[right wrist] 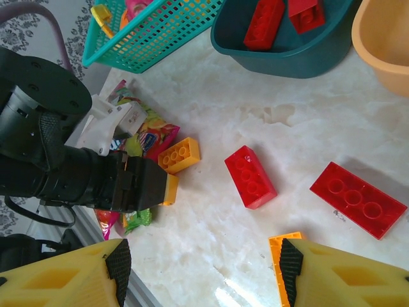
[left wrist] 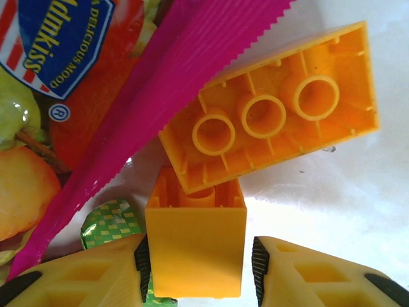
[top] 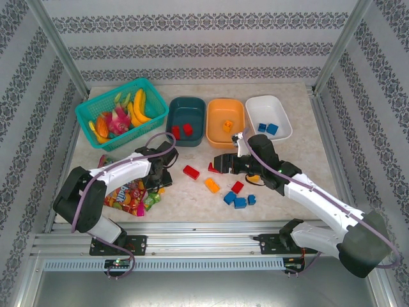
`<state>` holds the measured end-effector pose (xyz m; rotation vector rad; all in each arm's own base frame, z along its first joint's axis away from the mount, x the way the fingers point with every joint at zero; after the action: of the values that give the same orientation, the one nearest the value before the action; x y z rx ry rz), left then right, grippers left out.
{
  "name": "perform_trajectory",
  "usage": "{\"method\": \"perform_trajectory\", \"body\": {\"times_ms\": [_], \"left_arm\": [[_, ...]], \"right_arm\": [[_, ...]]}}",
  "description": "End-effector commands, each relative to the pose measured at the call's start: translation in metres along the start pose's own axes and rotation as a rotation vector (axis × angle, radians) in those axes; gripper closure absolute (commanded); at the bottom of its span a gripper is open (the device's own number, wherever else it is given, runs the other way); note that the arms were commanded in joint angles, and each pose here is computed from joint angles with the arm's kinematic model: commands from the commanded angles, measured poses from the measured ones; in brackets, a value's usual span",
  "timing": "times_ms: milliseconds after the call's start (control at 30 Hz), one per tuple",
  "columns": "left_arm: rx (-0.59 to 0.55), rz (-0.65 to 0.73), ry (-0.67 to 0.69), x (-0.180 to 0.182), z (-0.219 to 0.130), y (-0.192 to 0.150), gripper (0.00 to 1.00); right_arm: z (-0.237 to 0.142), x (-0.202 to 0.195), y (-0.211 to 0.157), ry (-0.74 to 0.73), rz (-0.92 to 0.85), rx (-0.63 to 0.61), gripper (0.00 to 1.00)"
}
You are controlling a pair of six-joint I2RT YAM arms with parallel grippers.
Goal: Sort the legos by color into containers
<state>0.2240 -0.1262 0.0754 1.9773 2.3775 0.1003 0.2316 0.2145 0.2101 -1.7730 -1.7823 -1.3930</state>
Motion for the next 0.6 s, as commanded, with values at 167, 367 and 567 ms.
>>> {"method": "perform_trajectory", "body": {"times_ms": [167,367,567], "left_arm": [[0.001,0.053,0.042,0.003,0.010,-0.002,0.65],[-0.085,0.075,-0.044,-0.017,-0.037,0.019,0.73],[-0.220,0.163,-0.196,-0.074,-0.102,0.067,0.75]], "right_arm": [[0.000,0.006,0.003,0.020,0.005,-0.004,0.34],[-0.021,0.004,0.024,-0.073,0.006,-0.138,0.35],[-0.067,-0.011,0.067,-0.127,0.104,-0.449,0.29]]}}
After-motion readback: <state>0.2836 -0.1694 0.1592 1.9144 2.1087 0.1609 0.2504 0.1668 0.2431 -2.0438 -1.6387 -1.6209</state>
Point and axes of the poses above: each hand's point on the last joint's axis, 136 mm out from that joint toward the fingers, its own z axis out along the fingers, its own x axis along the line the jaws close on, y = z × x, the point moved 4 cm from there along -z, back along the fingers, and after that the axes turned 13 degrees about z, right-handed, at the moved point
